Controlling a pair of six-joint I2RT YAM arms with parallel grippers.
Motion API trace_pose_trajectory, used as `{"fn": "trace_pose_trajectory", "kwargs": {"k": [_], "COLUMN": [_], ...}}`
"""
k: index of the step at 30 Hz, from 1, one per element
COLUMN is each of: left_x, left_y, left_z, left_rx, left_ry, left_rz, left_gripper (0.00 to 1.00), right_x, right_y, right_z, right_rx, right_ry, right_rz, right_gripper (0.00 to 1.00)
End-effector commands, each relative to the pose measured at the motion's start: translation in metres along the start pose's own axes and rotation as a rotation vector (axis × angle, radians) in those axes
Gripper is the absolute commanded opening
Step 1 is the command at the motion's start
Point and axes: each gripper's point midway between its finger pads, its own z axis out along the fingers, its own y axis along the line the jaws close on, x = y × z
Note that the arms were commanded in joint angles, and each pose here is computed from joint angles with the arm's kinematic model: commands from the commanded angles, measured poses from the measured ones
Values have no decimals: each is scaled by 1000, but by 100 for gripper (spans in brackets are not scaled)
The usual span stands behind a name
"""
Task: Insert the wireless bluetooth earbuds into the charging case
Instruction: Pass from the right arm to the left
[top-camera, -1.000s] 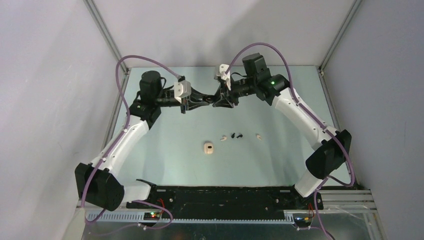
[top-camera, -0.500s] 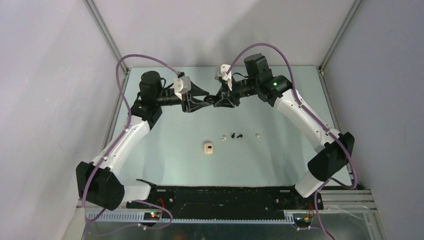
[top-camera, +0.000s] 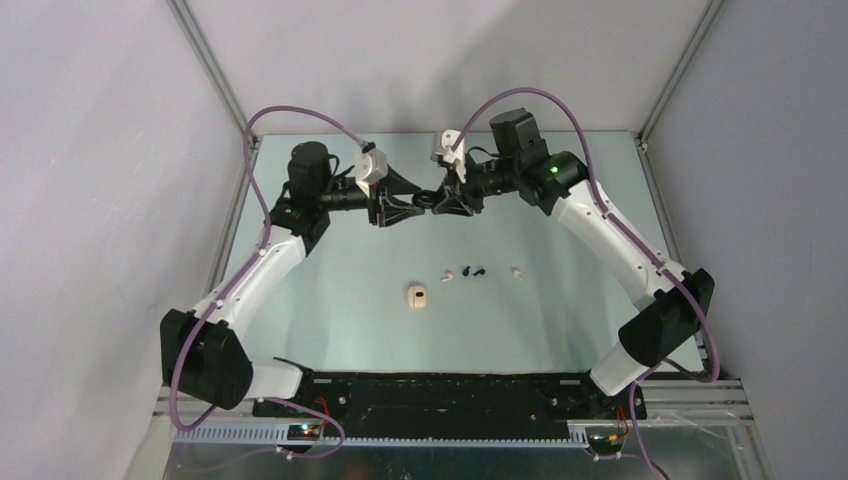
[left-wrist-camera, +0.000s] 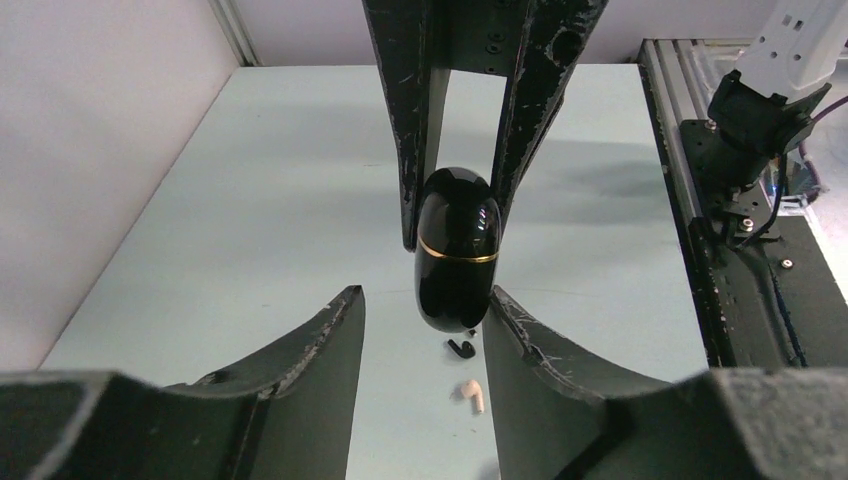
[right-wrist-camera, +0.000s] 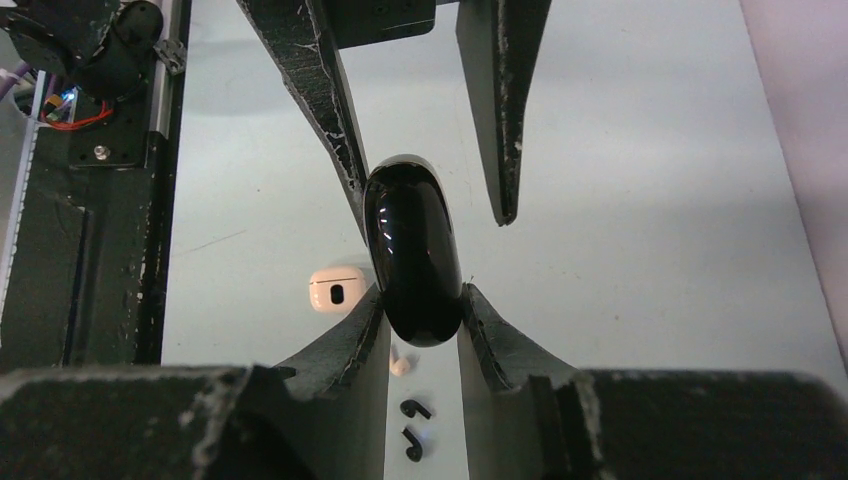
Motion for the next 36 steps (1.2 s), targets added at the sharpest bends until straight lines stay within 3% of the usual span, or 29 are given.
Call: {"fn": "trace_pose_trajectory", "kwargs": {"k": [1,10,13,20,22,25,28,36], "left_x": [-14,-17,-18,-18,-18,-18,-17,-18], "left_y": [4,0,0,0,0,-1,-2,-2], "left_z": [1,4,5,6,6,7,6,10], "left_rx": [5,16,22,32,36,42,52,116], "left_ry": [-26,-30,-31,-33,-33,-34,-36,-52], "left_rz": [28,38,40,37,37,37,33,57], "left_gripper": [51,46,40,15,8,1,0,0], "right_x": [-37,-32,-33,-30,-28,-28,-29,-35], "right_y": [3,0,0,-4,-5,-6,-5,-23], "right_z": [-15,-9,-7,-3,-1,-2,-6,-16], "right_rx": [44,67,67,81,85,89,80,108], "right_ry": [-63,-46,-49,-39,-34,-33,-39,-60], "right_rz": [-57,-29,-25,-8,5,15,22,74], "right_gripper": [7,7,7,8,12,32,51,55]}}
